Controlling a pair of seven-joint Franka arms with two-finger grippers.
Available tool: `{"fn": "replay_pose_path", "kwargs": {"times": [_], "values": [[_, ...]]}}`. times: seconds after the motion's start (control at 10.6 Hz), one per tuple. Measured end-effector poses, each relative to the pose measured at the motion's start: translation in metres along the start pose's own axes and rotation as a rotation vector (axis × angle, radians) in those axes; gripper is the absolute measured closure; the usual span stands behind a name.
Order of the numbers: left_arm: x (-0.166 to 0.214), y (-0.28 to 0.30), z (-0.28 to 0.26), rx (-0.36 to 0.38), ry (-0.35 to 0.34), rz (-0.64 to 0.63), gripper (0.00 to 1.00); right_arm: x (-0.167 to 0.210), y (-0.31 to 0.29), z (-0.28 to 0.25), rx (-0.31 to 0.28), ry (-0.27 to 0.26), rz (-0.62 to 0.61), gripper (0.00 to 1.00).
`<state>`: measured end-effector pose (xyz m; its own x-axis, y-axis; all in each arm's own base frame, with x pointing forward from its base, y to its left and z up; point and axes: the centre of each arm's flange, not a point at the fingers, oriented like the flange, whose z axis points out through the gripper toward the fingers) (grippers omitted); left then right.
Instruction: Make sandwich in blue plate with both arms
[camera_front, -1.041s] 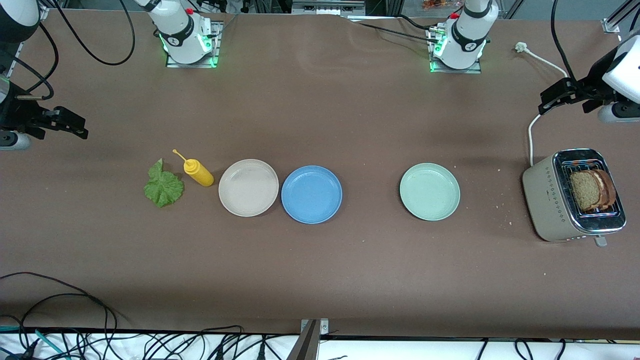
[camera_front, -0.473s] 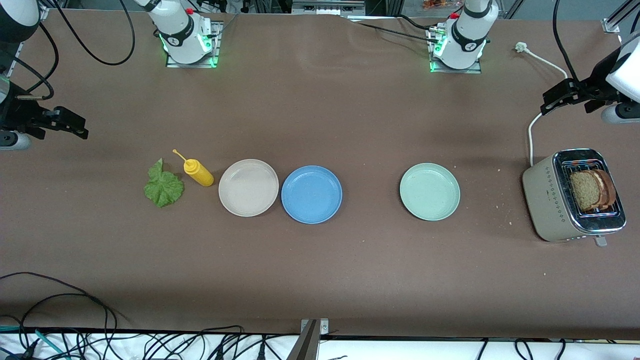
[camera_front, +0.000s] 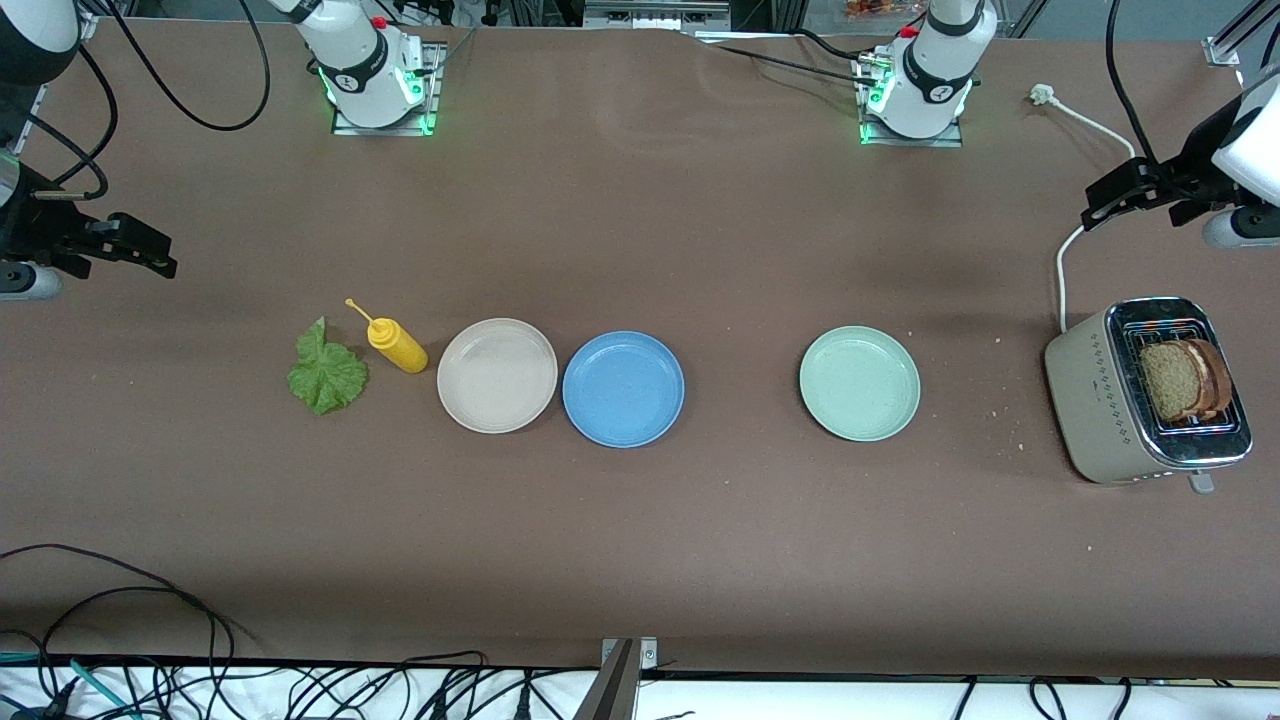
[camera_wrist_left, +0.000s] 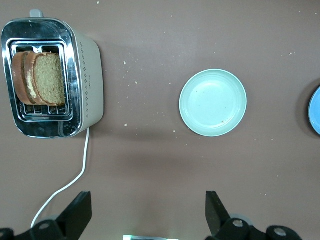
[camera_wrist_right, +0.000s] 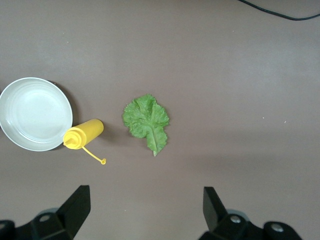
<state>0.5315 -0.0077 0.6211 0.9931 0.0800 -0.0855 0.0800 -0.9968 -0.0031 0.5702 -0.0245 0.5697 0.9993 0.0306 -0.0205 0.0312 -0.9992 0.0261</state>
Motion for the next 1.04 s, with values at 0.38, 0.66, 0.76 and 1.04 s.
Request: {"fn": "replay_pose_path", "kwargs": {"times": [0.38,0.66,0.76,1.04], "values": [[0.0,-0.0001,0.0001,0.0,0.0,0.0,0.0,0.0,-0.0017,-0.0004,0.0,0.001,-0.003,0.0],[0.0,-0.0001,0.0001,0.0,-0.001,0.0,0.0,0.0,-0.0019,-0.0005,0.0,0.001,-0.003,0.0],[0.0,-0.0001,0.0001,0.0,-0.001,0.0,0.0,0.0,-0.0019,-0.0005,0.0,0.001,-0.003,0.0],[0.0,-0.0001,0.0001,0.0,-0.001,0.0,0.0,0.0,-0.0073,-0.0015,0.0,0.003,-0.013,0.0]]}}
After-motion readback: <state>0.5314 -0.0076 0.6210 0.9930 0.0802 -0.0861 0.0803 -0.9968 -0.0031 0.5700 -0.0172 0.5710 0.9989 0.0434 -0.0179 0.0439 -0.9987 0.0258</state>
